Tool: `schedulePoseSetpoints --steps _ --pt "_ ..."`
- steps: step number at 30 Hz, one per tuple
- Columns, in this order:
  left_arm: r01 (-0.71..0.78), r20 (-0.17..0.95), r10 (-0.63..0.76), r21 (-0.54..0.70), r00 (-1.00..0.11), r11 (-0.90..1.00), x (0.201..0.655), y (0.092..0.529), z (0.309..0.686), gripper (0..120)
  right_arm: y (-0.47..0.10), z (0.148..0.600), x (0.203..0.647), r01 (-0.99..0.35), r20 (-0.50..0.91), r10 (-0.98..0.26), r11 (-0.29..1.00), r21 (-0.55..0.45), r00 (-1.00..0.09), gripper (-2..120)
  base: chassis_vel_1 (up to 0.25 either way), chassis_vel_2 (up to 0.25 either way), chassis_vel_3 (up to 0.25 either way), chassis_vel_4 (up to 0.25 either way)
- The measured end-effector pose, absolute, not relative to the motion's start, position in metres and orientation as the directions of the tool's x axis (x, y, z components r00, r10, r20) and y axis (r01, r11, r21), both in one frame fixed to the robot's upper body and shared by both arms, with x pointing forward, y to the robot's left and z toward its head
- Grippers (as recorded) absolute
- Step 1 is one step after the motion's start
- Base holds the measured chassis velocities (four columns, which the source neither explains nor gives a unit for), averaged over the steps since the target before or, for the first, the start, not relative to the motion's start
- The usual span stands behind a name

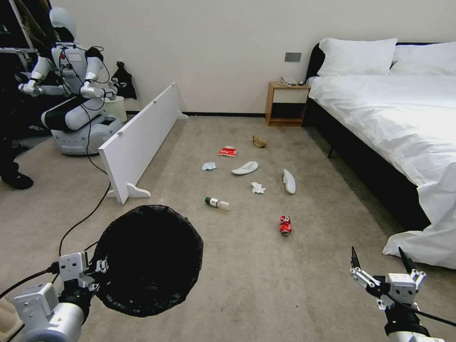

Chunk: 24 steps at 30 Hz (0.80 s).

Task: Pick up the trash bin, then pick up the garbage from the floor and place it into the trash bin.

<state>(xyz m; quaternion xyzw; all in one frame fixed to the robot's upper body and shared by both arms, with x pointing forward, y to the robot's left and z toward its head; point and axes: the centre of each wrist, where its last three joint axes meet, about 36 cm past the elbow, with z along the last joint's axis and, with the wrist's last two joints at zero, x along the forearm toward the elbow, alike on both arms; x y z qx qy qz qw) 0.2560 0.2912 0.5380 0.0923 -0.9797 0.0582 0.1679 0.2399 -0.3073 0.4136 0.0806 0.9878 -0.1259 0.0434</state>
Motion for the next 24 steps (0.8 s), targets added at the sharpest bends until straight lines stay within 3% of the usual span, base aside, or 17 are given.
schedulePoseSetpoints --steps 8,24 --pt "-0.196 0.341 -0.157 -0.082 -0.927 0.977 0.2563 0.2896 0.5368 2 -0.3083 0.4117 0.2404 0.169 -0.107 0.148 0.957 -0.235 -0.983 100 -0.016 0.018 0.032 -0.015" --pt "-0.198 0.357 -0.158 -0.077 -0.921 0.977 0.2589 0.2898 0.5306 2 -0.3087 0.4128 0.2441 0.169 -0.118 0.145 0.959 -0.225 -0.982 100 -0.139 0.156 0.161 -0.160"
